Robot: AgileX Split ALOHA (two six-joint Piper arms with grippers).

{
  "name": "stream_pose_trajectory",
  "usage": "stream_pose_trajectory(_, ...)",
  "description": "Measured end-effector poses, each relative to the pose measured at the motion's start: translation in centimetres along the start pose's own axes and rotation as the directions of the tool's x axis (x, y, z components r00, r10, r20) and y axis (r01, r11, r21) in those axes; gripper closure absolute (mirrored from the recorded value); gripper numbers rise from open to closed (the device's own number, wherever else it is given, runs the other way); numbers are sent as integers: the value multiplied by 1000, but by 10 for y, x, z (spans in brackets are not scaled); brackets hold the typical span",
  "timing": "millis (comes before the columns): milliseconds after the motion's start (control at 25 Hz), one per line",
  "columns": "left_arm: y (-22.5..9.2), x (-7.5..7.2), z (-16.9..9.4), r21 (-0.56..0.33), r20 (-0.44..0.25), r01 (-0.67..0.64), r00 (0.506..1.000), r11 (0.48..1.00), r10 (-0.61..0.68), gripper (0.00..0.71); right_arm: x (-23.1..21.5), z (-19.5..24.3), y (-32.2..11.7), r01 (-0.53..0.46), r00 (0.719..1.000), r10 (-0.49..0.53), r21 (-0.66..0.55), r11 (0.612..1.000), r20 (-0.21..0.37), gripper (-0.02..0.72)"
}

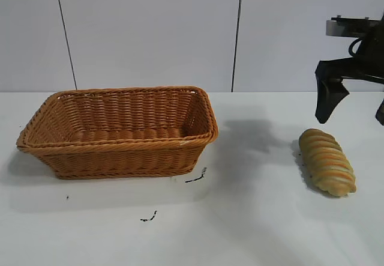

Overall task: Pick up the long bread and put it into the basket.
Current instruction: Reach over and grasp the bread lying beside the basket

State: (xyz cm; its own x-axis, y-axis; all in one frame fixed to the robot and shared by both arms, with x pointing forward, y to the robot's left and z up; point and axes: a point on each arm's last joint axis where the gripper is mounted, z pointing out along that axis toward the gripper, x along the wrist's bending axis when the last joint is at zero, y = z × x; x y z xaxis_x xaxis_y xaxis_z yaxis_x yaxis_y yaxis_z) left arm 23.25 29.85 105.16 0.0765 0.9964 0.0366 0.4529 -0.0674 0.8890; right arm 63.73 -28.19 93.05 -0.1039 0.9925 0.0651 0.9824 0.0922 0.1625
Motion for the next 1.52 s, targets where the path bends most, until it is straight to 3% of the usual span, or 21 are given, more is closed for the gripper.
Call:
stream_pose_trajectory(240,0,0,0,0,0,0,1000,1000,0,18,21,26,2,57,998,-57,22,998,-1,14)
stream_pose_trajectory(920,0,0,0,0,0,0,1000,1000,0,18,19,45,-2,-16,1000,14,83,996,21,20)
stream_pose_trajectory(1040,0,0,0,0,0,0,1000,1000,0,18,19,45,-3,-15,1000,13,97,995,21,176)
stream_pose_trajectory(1160,0,0,0,0,0,0,1000,1000,0,18,19,45,-4,-17,1000,15,101,995,21,500)
stream_pose_trajectory(1200,0,0,0,0,0,0,1000,1000,0,18,19,45,-4,-17,1000,15,101,995,21,557)
stream_pose_trajectory(1240,0,0,0,0,0,0,1000,1000,0,18,19,45,-4,-17,1000,15,101,995,21,590)
stream_pose_trajectory(1520,0,0,0,0,0,0,1000,1000,0,18,18,16,-2,15,999,-18,57,998,48,594)
